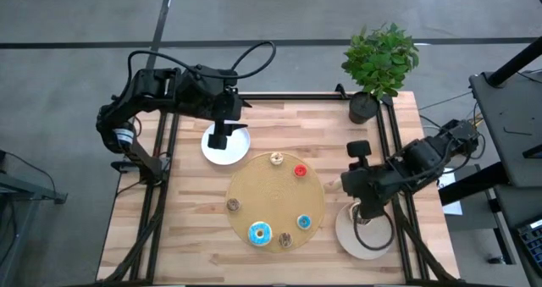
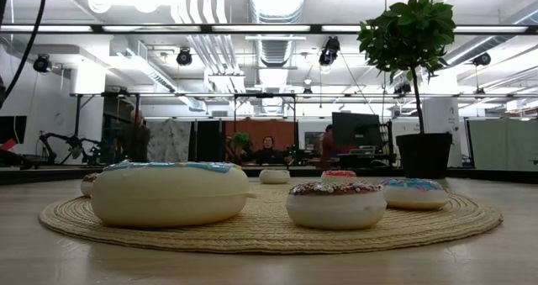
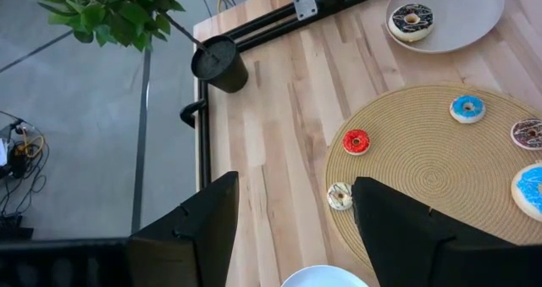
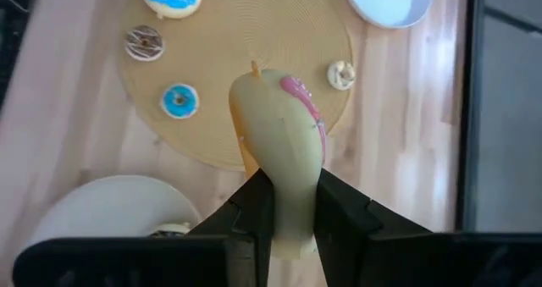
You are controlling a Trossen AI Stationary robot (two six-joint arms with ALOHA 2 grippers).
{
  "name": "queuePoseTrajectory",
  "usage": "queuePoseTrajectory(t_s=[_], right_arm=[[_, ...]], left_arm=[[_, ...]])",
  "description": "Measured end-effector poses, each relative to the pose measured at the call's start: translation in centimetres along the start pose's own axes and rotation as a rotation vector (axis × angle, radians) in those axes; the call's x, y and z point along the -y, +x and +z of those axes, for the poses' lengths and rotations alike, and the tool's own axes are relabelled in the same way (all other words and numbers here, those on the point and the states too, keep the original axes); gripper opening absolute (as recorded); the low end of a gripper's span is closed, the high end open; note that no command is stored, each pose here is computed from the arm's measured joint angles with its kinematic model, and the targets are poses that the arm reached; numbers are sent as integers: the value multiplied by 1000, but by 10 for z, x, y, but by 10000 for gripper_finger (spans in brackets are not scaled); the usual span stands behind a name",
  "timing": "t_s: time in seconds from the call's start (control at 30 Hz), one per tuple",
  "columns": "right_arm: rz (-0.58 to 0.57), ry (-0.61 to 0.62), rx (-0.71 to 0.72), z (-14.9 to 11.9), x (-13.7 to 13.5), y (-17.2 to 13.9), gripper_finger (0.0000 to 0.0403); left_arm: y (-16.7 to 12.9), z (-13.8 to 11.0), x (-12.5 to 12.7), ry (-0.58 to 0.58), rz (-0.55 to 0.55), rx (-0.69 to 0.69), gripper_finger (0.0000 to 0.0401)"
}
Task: Pick & Place donuts
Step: Put the large pink donut into the gray plate
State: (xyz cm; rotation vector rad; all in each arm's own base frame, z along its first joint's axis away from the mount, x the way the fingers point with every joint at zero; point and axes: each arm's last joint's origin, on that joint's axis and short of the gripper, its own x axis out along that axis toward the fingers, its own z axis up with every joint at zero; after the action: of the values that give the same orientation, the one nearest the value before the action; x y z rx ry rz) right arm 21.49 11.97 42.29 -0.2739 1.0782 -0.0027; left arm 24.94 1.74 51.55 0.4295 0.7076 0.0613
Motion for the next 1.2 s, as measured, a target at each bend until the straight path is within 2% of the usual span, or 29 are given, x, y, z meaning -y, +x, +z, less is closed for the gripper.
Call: queuePoseTrajectory(t_s=[0.33, 0.8, 0.97, 1.2], right_arm=[[147, 101, -130, -13, -28, 13, 63], [131, 251, -262, -35, -65, 39, 63], [113, 256, -290, -40, -79, 51, 63], [71, 201, -348, -39, -103, 72, 63]], left_arm=[[0, 0, 0, 3, -1, 0, 202], [1, 0, 0, 30, -1, -1, 202], [1, 0, 0, 33, -1, -2, 202], [1, 0, 0, 38, -1, -1, 202]])
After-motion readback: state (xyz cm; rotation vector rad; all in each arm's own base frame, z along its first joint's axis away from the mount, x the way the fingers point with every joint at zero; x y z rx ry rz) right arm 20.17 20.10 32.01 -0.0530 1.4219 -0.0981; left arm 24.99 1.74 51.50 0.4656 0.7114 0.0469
